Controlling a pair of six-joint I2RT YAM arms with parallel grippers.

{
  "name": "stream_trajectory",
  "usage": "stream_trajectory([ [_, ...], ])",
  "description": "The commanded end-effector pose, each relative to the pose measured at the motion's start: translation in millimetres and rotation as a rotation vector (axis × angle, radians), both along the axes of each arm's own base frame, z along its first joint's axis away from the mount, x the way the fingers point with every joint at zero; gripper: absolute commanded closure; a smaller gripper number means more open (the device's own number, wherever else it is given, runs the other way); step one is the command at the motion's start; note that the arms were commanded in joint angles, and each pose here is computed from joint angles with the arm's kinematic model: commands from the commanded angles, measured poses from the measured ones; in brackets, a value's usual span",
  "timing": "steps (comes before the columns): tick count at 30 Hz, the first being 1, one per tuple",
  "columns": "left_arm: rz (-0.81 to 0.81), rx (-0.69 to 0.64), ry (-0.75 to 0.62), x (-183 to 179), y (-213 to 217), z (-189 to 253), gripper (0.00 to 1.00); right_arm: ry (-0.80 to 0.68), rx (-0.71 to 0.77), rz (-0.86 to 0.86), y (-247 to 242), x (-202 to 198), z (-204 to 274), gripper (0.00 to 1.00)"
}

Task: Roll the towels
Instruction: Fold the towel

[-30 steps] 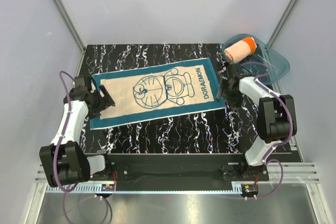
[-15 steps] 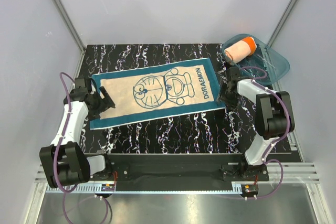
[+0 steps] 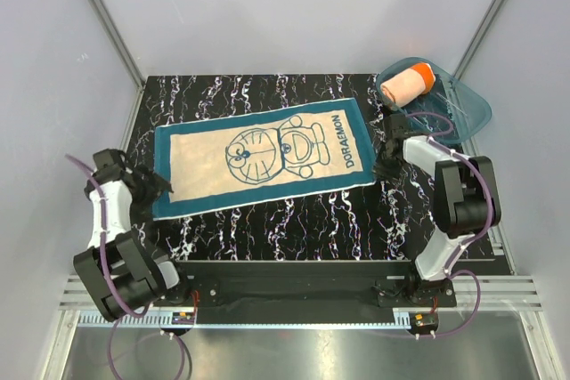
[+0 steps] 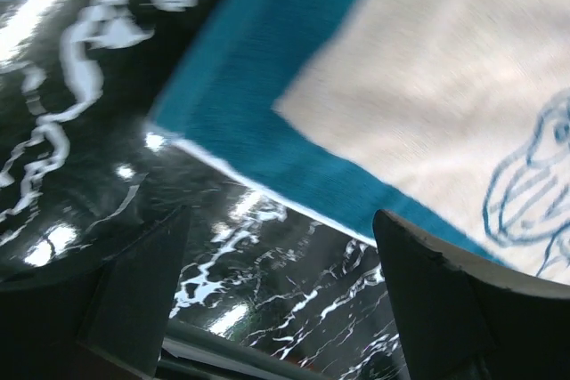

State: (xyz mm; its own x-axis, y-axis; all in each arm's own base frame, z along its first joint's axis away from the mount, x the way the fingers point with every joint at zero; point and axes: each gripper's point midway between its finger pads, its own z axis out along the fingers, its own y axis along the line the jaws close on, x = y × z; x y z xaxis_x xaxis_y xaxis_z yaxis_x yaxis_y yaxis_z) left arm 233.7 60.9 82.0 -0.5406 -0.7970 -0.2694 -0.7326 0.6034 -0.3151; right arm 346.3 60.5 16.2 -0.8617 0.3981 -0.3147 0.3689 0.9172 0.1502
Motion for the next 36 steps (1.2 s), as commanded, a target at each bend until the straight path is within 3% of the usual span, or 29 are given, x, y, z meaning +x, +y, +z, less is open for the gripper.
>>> stream_trajectory([
  [1, 0.051, -0.117, -0.033, 0.3, -5.7, 1.5, 0.15, -0.079, 0.032, 0.006, 1.0, 2.1, 28.4, 1.0],
  [6, 0.087, -0.127, -0.009, -1.9, -8.1, -10.3, 0.19, -0.131, 0.064, -0.052, -15.8, 10.4, 59.4, 1.0],
  [10, 0.046, -0.015, 0.028, 0.1, -7.7, -9.7, 0.2, -0.164, 0.042, -0.169, -63.5, 8.7, 76.4, 1.0],
  [14, -0.005, 0.086, 0.053, 2.7, -15.3, -6.9, 0.2, -0.175, 0.033, -0.232, -81.0, 3.3, 81.5, 1.0],
  [24, -0.113, 0.144, 0.135, -10.3, -58.7, -35.4, 0.26, -0.187, 0.074, -0.212, -74.0, 4.5, 80.2, 1.0],
  [29, -0.111, 0.15, 0.15, -15.8, -62.4, -47.2, 0.33, -0.188, 0.092, -0.202, -70.6, 4.9, 80.5, 1.0],
  [32, -0.104, 0.159, 0.156, -18.4, -61.9, -49.2, 0.42, -0.196, 0.096, -0.201, -69.9, 5.7, 84.4, 1.0],
  [36, -0.087, 0.195, 0.162, -19.5, -57.0, -50.4, 0.42, -0.2, 0.098, -0.198, -69.5, 6.1, 86.0, 1.0],
])
